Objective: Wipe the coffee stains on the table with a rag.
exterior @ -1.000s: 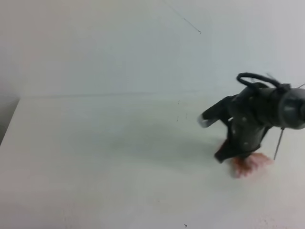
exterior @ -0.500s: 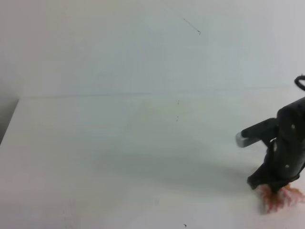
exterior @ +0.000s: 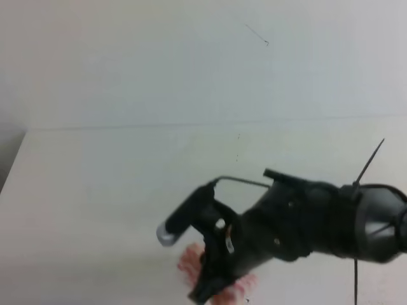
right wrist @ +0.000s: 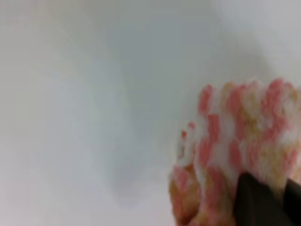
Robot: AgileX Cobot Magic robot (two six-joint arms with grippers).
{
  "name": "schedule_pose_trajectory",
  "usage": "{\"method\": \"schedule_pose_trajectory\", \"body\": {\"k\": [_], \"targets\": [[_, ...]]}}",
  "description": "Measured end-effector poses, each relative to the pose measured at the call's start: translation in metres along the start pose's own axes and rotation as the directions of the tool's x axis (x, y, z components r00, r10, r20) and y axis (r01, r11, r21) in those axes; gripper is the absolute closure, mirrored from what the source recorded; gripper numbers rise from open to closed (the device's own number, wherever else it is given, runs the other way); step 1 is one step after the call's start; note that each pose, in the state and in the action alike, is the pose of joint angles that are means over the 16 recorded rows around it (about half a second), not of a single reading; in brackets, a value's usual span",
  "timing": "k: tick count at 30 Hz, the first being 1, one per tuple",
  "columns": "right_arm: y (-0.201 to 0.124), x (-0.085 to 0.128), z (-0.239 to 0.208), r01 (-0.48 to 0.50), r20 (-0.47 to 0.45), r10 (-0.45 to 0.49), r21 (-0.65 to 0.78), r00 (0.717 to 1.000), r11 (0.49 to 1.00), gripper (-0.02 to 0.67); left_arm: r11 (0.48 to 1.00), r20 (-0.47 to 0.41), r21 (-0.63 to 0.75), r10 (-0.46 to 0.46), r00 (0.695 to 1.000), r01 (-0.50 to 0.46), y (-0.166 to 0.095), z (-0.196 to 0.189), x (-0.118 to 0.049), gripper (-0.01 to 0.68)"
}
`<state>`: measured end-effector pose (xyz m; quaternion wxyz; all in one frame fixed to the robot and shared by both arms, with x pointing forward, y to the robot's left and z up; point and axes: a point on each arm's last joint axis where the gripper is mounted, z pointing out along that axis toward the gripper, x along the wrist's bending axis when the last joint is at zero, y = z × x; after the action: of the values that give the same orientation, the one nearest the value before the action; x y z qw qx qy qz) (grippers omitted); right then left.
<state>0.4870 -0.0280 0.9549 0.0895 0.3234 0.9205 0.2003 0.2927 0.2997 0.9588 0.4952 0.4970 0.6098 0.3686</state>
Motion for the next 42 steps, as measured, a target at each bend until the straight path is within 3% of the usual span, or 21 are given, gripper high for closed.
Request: {"method": "schedule_pose_trajectory", "body": {"k": [3, 8, 13, 17, 25, 31, 35, 42], "targets": [[0.023, -0.010, -0.010, -0.010, 0.024, 0.013, -0.091, 1.000, 0.996, 0.620, 1.000, 0.000, 0.000, 0.000, 1.000, 0.000, 0.000, 0.000, 0.000, 0.674], [0.046, -0.053, -0.024, -0.096, 0.086, 0.113, -0.182, 0.990, 0.979, 0.619, 1.000, 0.000, 0.000, 0.000, 1.000, 0.000, -0.001, 0.000, 0.000, 0.674], [0.046, -0.092, -0.019, -0.204, 0.120, 0.228, -0.182, 0.966, 0.962, 0.610, 1.000, 0.000, 0.000, 0.000, 1.000, 0.000, -0.001, 0.000, 0.000, 0.674], [0.039, -0.108, -0.006, -0.285, 0.118, 0.303, -0.149, 0.946, 0.947, 0.578, 1.000, 0.000, 0.000, 0.000, 1.000, 0.000, -0.001, 0.000, 0.000, 0.674], [0.032, -0.111, 0.005, -0.354, 0.093, 0.362, -0.096, 0.927, 0.930, 0.429, 1.000, 0.000, 0.000, 0.000, 1.000, 0.000, 0.000, 0.000, 0.000, 0.674], [0.041, -0.109, -0.037, -0.342, 0.085, 0.362, -0.182, 0.928, 0.922, 0.351, 1.000, 0.000, 0.000, 0.000, 1.000, 0.000, 0.000, 0.000, 0.000, 0.674], [0.047, -0.107, -0.093, -0.287, 0.110, 0.332, -0.303, 0.937, 0.909, 0.381, 1.000, 0.000, 0.000, 0.000, 1.000, 0.000, 0.000, 0.000, 0.000, 0.674], [0.027, -0.096, -0.213, -0.138, 0.238, 0.287, -0.497, 0.928, 0.857, 0.528, 1.000, 0.000, 0.000, 0.000, 1.000, 0.000, 0.000, 0.000, 0.000, 0.674]]}}
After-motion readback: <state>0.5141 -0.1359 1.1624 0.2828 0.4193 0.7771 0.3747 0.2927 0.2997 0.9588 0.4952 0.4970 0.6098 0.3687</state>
